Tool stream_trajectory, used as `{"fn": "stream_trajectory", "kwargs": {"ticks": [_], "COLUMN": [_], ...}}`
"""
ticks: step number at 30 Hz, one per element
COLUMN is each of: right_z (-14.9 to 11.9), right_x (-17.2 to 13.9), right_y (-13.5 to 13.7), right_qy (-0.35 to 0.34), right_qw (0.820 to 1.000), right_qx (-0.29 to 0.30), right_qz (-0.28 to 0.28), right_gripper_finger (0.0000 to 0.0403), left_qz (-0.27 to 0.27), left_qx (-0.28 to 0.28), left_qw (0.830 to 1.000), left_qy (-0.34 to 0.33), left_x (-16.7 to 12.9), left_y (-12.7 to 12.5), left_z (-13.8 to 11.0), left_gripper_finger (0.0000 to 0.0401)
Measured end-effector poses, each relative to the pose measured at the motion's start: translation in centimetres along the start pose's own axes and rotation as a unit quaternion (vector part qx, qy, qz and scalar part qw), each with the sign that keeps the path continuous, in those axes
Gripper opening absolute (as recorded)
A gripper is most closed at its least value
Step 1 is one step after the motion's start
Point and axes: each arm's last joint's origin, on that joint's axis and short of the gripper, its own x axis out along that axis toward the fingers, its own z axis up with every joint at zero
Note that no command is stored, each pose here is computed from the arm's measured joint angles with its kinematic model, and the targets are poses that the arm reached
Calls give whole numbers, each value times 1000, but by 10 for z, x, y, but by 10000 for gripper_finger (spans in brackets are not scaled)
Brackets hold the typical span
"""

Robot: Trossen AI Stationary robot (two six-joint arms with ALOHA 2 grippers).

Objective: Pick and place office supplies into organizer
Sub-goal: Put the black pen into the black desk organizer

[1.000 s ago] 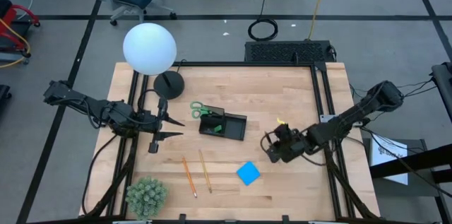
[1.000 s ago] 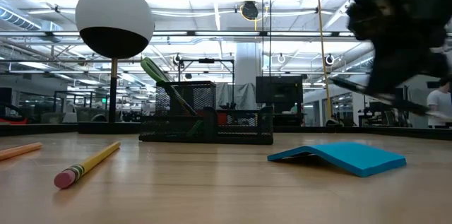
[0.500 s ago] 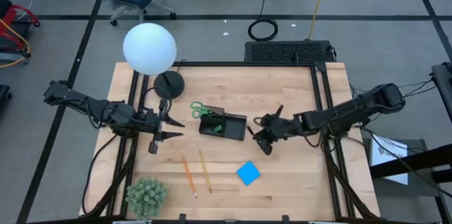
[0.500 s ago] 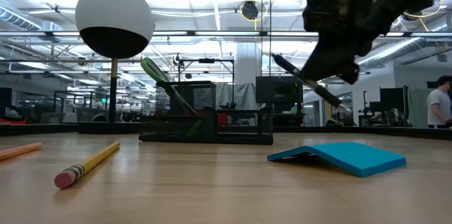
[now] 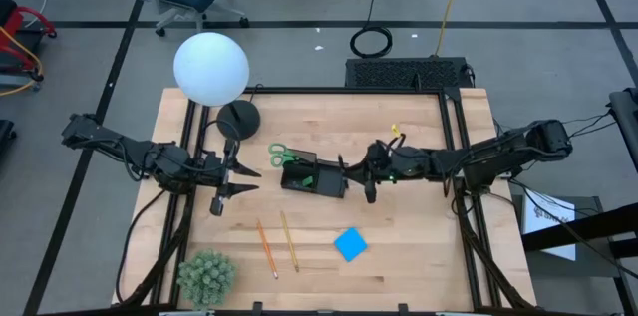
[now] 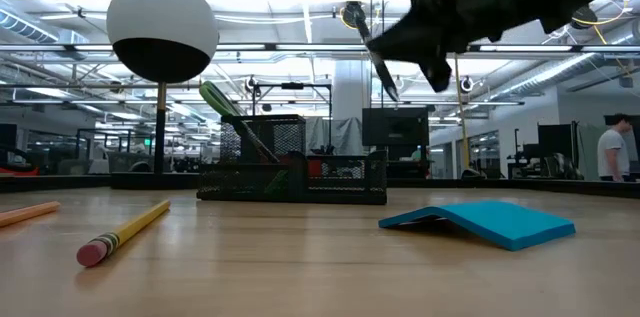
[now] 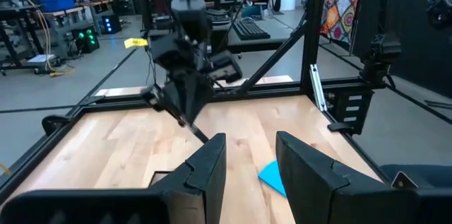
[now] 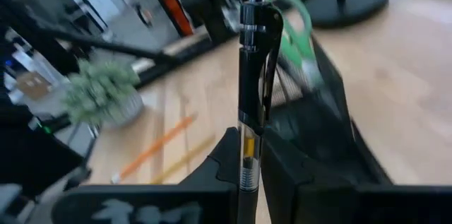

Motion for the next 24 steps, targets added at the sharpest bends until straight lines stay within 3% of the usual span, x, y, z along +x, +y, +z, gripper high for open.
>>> {"fn": "stream_trajectory", "kwargs": {"ticks": [11, 16, 24], "right_z": [17, 25, 37], "right_x": [1, 0, 1], "right_y": [-12, -19, -32], "right_qy": [-56, -83, -114], "right_qw": [998, 995, 988], "right_qx": [-12, -44, -99], "right_qz": [-10, -20, -20], "right_gripper_finger": [19, 19, 19], "left_qz": [0, 2, 55], "left_qx": [-25, -24, -32], "left_qw": [1000, 1000, 998], "left_qy": [1, 1, 1], "left_x": [0, 0, 2], "left_y": [0, 0, 6], "left_z": [0, 0, -1], "left_gripper_finger": [131, 131, 131]}}
